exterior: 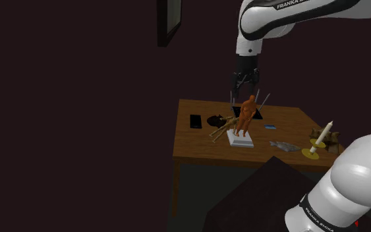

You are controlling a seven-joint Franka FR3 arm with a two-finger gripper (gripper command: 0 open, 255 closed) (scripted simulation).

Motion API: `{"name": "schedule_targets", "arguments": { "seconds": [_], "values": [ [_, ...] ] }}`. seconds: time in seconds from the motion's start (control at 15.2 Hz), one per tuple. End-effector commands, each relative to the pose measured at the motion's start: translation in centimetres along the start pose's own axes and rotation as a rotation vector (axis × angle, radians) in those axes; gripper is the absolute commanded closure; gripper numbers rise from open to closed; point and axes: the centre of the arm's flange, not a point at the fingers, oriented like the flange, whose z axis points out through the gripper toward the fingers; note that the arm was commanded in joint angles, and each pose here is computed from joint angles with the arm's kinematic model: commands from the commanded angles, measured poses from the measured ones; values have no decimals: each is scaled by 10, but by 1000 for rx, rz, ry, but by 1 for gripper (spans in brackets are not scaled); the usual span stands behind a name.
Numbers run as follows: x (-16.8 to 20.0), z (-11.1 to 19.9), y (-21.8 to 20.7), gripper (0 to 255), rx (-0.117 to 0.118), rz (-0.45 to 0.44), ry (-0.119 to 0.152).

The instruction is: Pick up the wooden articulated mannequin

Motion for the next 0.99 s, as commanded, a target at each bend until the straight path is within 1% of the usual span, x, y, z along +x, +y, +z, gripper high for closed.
{"name": "schedule_targets", "arguments": {
  "seconds": [0.0, 0.92],
  "values": [
    [22, 14, 8, 0, -6, 20, -11],
    [171, 120, 71, 0, -45, 155, -91]
  ]
}}
